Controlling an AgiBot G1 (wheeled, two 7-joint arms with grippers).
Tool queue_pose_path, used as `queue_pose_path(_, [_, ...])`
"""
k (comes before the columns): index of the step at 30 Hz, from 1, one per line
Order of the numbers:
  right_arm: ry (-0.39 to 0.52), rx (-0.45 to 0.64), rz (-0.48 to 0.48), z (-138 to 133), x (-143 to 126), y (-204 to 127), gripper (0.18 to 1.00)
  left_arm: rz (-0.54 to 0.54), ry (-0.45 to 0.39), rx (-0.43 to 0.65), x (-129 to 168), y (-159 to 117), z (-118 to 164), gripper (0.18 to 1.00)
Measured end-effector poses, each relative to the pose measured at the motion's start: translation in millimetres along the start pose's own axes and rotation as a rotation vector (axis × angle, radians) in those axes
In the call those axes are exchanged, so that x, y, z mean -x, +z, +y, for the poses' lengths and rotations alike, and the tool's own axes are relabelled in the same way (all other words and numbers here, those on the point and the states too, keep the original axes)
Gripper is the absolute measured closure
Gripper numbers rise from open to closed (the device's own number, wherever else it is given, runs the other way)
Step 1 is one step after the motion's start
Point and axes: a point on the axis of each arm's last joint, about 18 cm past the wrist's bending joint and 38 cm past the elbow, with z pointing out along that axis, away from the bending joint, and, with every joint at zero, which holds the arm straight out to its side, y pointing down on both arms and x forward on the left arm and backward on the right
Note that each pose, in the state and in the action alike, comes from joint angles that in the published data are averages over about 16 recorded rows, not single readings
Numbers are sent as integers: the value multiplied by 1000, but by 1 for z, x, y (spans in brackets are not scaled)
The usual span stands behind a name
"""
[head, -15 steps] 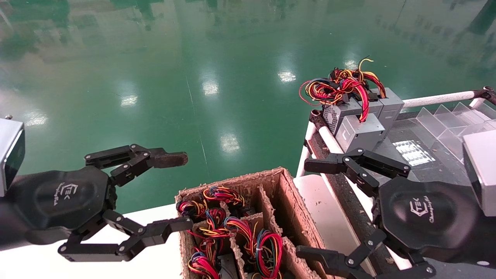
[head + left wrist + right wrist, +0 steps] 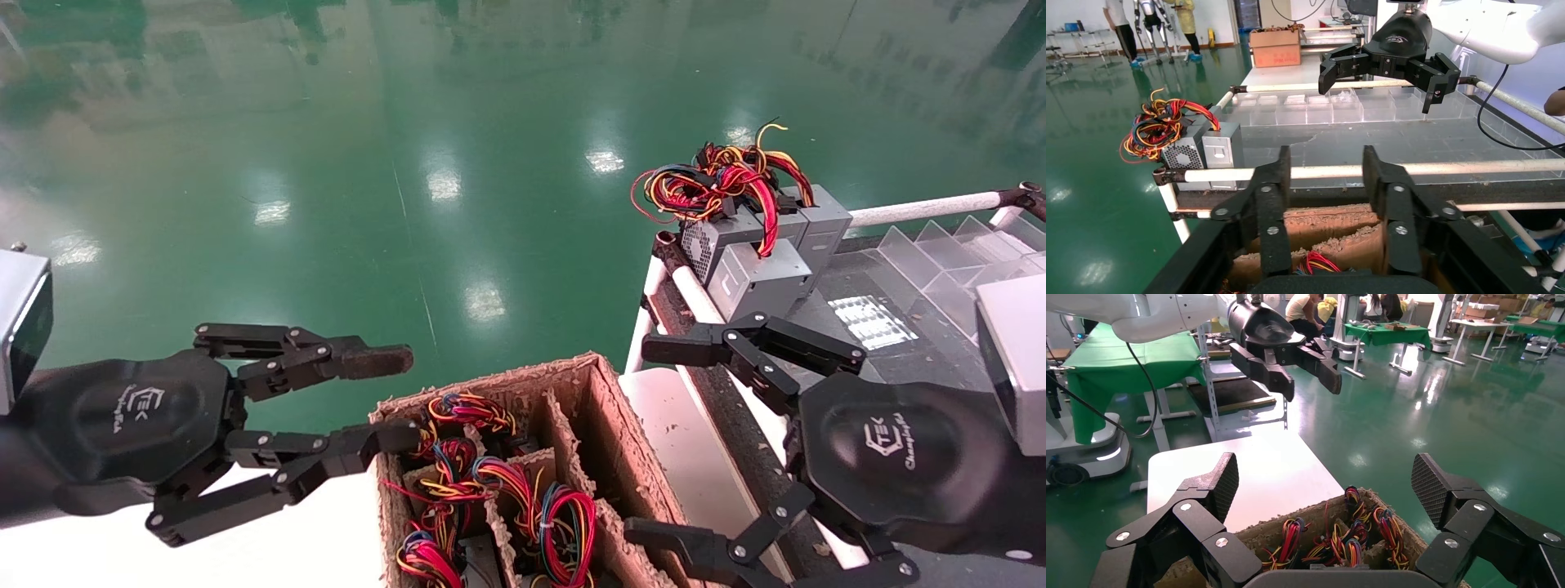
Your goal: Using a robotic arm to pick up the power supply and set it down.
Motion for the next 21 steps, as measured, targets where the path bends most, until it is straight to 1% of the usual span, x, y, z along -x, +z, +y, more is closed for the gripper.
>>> queue_pose_path(2, [0, 0, 0, 0, 0, 0, 178, 0, 0, 0, 0, 0, 0, 645])
queue_pose_path(6, [0, 0, 0, 0, 0, 0, 178, 0, 0, 0, 0, 0, 0, 746])
queue_pose_path(12, [0, 0, 0, 0, 0, 0, 178, 0, 0, 0, 0, 0, 0, 861])
queue_pose_path(18, [0, 0, 0, 0, 0, 0, 178, 0, 0, 0, 0, 0, 0, 938])
queue_pose_path(21, [0, 0, 0, 0, 0, 0, 178, 0, 0, 0, 0, 0, 0, 956])
